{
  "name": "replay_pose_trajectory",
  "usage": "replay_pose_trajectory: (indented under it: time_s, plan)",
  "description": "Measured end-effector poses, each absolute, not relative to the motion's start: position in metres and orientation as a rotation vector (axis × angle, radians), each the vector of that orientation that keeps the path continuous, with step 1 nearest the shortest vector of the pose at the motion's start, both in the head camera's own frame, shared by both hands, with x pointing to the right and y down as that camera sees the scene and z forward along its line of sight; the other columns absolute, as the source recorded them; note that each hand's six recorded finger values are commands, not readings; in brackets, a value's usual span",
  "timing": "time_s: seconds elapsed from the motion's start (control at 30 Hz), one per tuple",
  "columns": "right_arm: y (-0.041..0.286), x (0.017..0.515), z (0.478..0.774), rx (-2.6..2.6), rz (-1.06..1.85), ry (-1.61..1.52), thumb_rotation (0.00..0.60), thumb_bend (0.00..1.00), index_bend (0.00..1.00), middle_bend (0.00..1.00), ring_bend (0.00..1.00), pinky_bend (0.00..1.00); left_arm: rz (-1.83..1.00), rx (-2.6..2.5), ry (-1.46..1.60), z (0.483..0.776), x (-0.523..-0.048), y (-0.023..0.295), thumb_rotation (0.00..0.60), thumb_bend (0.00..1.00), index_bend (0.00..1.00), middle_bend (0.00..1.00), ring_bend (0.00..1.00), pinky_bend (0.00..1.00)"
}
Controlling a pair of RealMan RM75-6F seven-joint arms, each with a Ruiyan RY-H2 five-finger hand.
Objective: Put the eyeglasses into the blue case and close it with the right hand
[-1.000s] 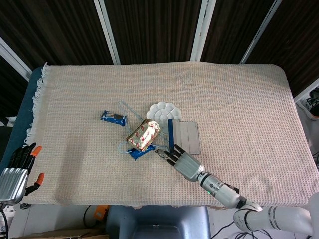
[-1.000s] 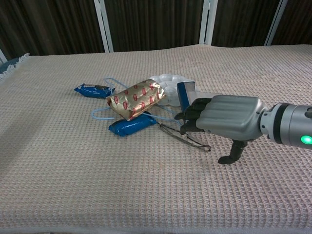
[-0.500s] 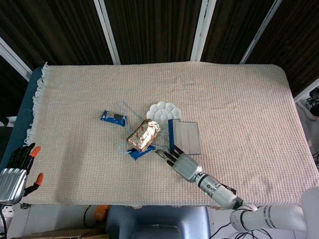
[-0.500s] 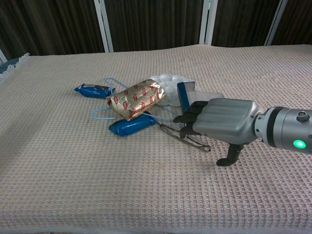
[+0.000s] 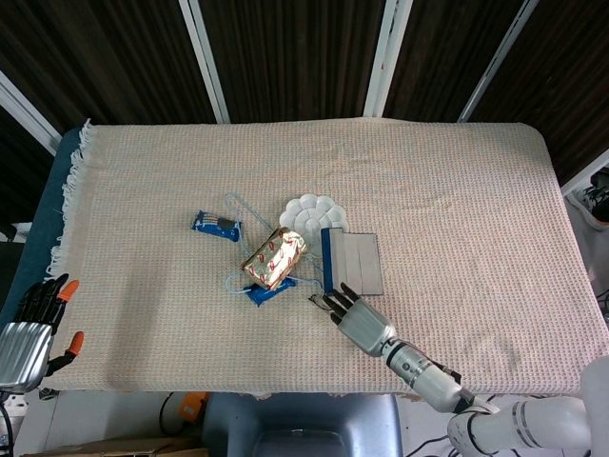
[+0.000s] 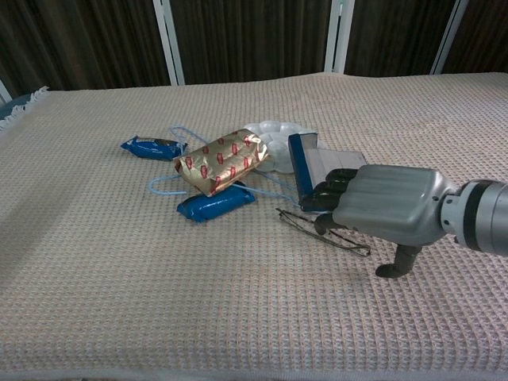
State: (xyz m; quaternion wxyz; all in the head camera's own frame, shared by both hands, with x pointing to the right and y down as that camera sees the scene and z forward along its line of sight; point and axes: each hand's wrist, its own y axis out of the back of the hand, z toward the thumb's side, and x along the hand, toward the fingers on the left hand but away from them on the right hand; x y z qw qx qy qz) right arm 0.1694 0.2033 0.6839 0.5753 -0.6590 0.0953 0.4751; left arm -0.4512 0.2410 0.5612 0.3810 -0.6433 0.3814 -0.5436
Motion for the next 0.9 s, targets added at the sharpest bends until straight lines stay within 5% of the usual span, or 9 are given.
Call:
replay_pose_trajectory:
  time_s: [0.6, 0.9]
  plan:
    - [0.247, 0.222, 0.637, -1.519, 1.137, 0.281, 0.6, 0.38, 0.37, 0.0, 0.0, 0.0, -1.38, -1.647, 0.954, 0.563, -0.446, 0.243, 0.6, 0.39, 0.0, 0.0, 0.0, 0.08]
    - [0.232, 0.23, 0.634, -1.541, 1.15, 0.158, 0.6, 0.39, 0.35, 0.0, 0.0, 0.0, -1.385, -1.644, 0.949, 0.564, -0.445, 0.243, 0.6, 0.39, 0.0, 0.0, 0.0, 0.08]
